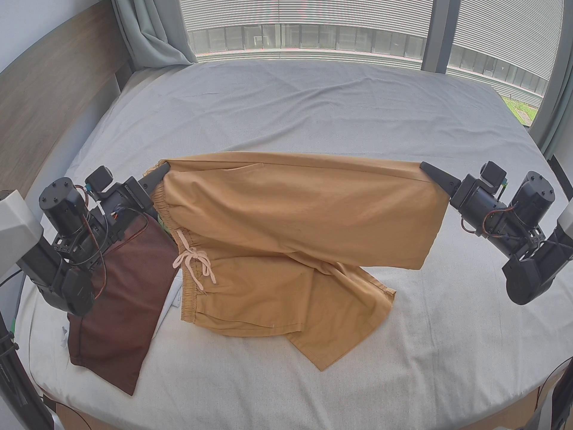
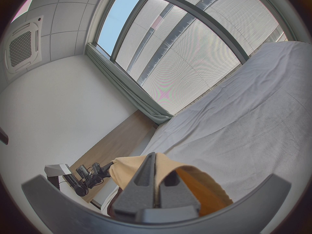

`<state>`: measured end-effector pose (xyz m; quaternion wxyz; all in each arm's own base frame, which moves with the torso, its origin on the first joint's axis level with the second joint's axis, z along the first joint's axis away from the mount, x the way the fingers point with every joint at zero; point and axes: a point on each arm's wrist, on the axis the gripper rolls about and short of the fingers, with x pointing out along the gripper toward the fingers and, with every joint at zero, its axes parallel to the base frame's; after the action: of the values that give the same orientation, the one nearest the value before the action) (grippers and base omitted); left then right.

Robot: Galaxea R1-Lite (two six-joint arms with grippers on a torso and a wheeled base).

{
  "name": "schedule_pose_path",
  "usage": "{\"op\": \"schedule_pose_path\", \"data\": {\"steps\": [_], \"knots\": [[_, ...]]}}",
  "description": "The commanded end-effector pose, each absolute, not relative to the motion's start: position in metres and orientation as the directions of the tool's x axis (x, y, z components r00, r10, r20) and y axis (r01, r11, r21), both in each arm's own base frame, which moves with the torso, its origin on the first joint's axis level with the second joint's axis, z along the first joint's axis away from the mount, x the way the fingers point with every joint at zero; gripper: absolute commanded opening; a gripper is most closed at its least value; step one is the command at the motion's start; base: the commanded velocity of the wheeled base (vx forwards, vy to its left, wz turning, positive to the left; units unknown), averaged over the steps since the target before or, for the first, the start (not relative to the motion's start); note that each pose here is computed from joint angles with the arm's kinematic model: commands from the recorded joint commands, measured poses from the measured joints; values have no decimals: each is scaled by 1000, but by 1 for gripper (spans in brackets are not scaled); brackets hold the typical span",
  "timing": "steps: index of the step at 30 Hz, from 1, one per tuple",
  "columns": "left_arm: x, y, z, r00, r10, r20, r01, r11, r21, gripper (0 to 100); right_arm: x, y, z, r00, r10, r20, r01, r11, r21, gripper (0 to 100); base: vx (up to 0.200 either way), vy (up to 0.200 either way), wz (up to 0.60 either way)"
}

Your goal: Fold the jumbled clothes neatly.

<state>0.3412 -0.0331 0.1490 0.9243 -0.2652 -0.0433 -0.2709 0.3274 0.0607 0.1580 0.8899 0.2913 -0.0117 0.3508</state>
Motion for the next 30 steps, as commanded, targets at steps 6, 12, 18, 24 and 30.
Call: {"op": "schedule_pose_path", "data": {"steps": [6, 12, 18, 24, 30], "knots": [[369, -36, 129, 860, -466, 209, 505, 717, -481, 0, 357, 55, 140, 773, 599, 212, -606, 597, 526, 0, 0, 0, 0], [382, -42, 125, 868, -444, 223, 495, 723, -483, 0, 372, 54, 132, 778, 591, 212, -601, 601, 527, 0, 0, 0, 0], [393, -48, 117, 874, -429, 229, 484, 724, -492, 0, 389, 52, 119, 788, 579, 210, -590, 610, 530, 0, 0, 0, 0], [404, -51, 110, 872, -430, 233, 487, 722, -492, 0, 407, 49, 111, 790, 571, 224, -592, 615, 522, 0, 0, 0, 0], [418, -52, 105, 881, -399, 256, 474, 729, -494, 0, 427, 50, 104, 784, 569, 250, -605, 608, 514, 0, 0, 0, 0]]}}
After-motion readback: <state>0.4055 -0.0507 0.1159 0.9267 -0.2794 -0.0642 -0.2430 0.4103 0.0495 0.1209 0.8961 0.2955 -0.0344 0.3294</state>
